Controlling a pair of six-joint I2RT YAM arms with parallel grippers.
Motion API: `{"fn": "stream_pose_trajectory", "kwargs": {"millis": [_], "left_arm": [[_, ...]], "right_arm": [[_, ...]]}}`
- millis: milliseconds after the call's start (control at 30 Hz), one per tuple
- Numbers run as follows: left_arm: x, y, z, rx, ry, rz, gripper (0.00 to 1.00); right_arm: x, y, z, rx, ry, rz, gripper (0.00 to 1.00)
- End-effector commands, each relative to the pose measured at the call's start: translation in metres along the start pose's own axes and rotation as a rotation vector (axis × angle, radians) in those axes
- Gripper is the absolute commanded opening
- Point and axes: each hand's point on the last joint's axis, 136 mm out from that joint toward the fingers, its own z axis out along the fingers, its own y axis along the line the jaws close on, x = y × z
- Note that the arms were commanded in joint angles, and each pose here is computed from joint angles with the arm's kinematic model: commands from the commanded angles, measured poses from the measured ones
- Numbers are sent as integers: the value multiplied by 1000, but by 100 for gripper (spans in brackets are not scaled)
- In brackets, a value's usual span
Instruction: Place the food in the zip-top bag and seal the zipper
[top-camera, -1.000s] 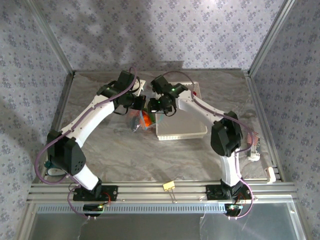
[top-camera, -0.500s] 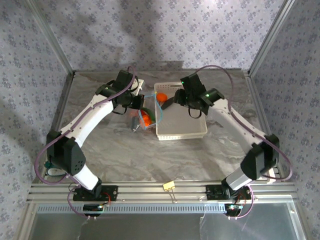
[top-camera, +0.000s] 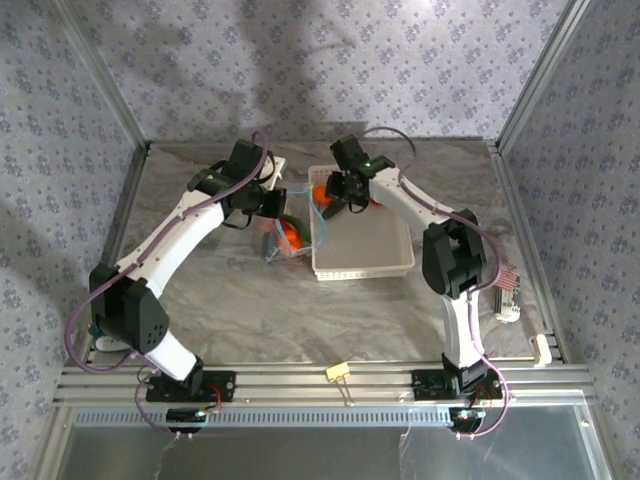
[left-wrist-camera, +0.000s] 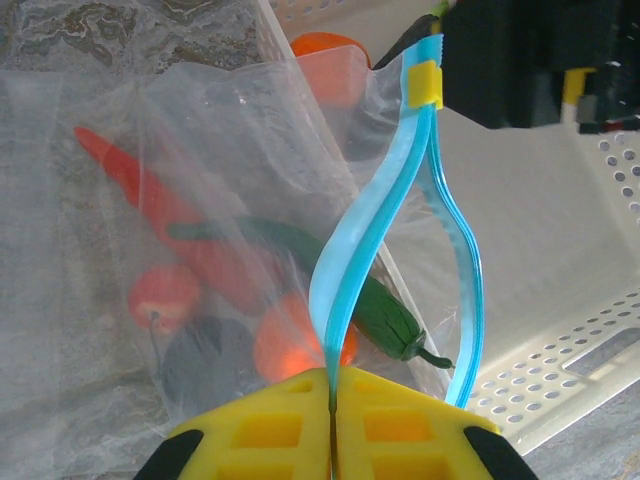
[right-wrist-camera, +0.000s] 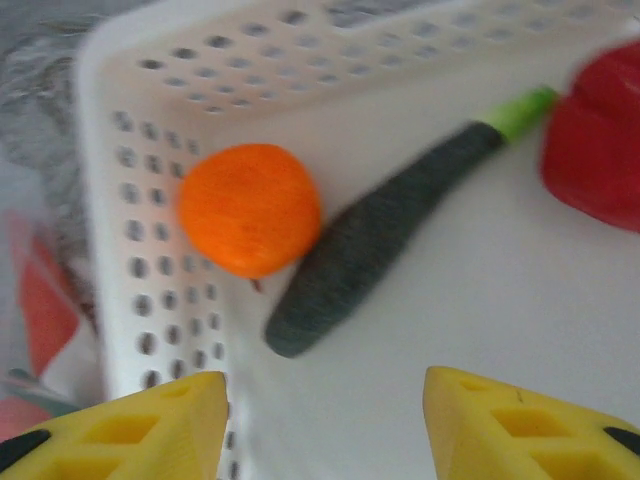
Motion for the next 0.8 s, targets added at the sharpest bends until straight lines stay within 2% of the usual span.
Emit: {"fn": "stream_pose_trajectory", "kwargs": {"millis": [0, 100, 233, 433, 767], "left_arm": [[-2, 1, -14, -2, -26, 5, 10], [-1, 1, -13, 1, -23, 5, 10], [-2, 2, -13, -2, -22, 5, 10], [-1, 4, -12, -5, -20, 2, 10], [-2, 6, -10, -7, -19, -3, 10]], "right_arm": [[6, 7, 11, -3, 55, -110, 59], [1, 6, 21, 3, 68, -124, 61], [-4, 11, 33, -12, 76, -158, 73], [-12, 10, 44, 16, 85, -160, 73], [-5, 3, 74, 44, 129, -163, 73]]}}
